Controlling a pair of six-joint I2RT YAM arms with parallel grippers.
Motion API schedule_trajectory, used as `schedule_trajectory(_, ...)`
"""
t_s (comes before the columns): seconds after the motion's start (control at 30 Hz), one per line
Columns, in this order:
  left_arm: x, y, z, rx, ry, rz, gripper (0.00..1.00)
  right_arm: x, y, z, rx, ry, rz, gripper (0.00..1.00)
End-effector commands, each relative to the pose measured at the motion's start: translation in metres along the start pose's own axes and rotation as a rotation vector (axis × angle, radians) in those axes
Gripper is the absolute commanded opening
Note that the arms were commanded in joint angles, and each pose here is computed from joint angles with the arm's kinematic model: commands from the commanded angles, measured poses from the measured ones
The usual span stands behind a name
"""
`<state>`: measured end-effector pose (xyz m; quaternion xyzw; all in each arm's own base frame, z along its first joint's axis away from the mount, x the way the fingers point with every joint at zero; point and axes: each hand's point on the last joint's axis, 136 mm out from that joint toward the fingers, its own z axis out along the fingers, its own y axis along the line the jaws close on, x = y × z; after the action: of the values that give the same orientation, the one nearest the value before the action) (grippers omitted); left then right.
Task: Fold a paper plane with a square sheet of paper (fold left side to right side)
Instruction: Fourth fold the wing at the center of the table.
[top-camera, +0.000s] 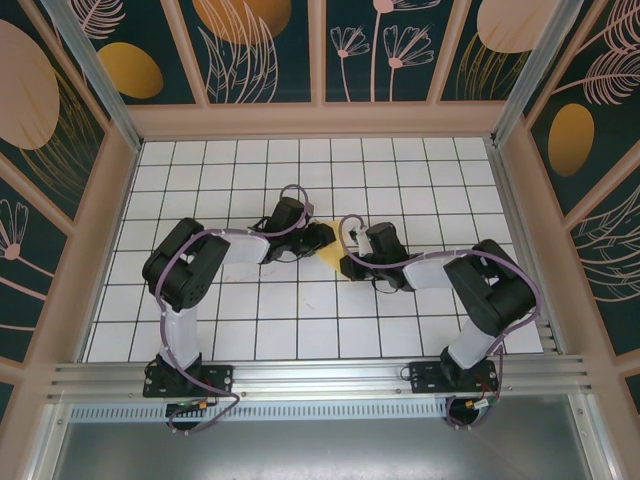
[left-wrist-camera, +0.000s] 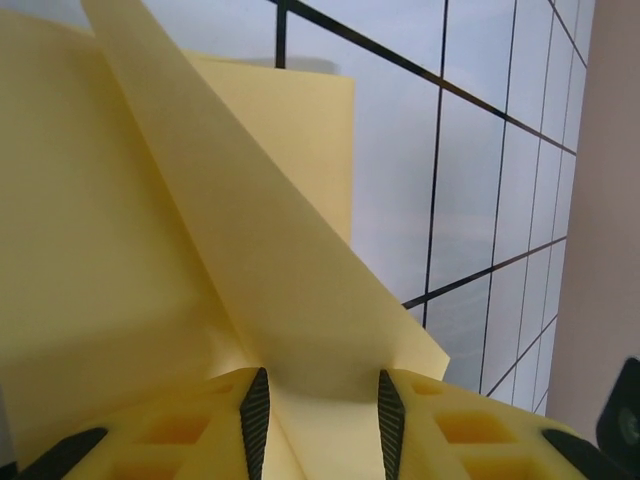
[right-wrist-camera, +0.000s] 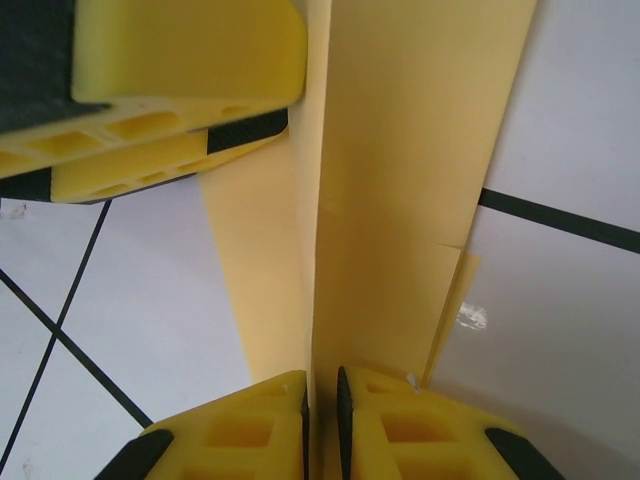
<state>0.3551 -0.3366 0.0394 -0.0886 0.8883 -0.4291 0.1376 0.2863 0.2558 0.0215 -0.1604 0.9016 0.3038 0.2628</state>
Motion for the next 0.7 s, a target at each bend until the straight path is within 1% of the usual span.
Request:
schedule_trajectory(0.0, 0.004, 0.001, 0.008, -0.005, 0.023, 0.01, 0.38, 0.012, -0.007, 0.003, -0.011, 0.029, 0.037, 0.19)
schedule_trajectory(0.17, 0.006, 0.009, 0.013, -0.03, 0.029, 0.003, 0.38, 0.007, -0.005, 0.0, -0.038, 0.02, 0.05, 0.25)
schedule_trajectory(0.4, 0.007, 0.018, 0.014, -0.068, 0.029, -0.005, 0.37, -0.006, 0.011, -0.006, -0.093, 0.009, 0.048, 0.35)
schedule_trajectory(0.43, 0.007, 0.019, 0.014, -0.071, 0.029, -0.006, 0.37, -0.014, 0.004, -0.011, -0.086, -0.012, 0.067, 0.36)
schedule_trajectory(0.67, 0.007, 0.019, 0.013, -0.074, 0.025, -0.006, 0.37, -0.041, 0.006, -0.039, -0.153, -0.079, 0.1, 0.52)
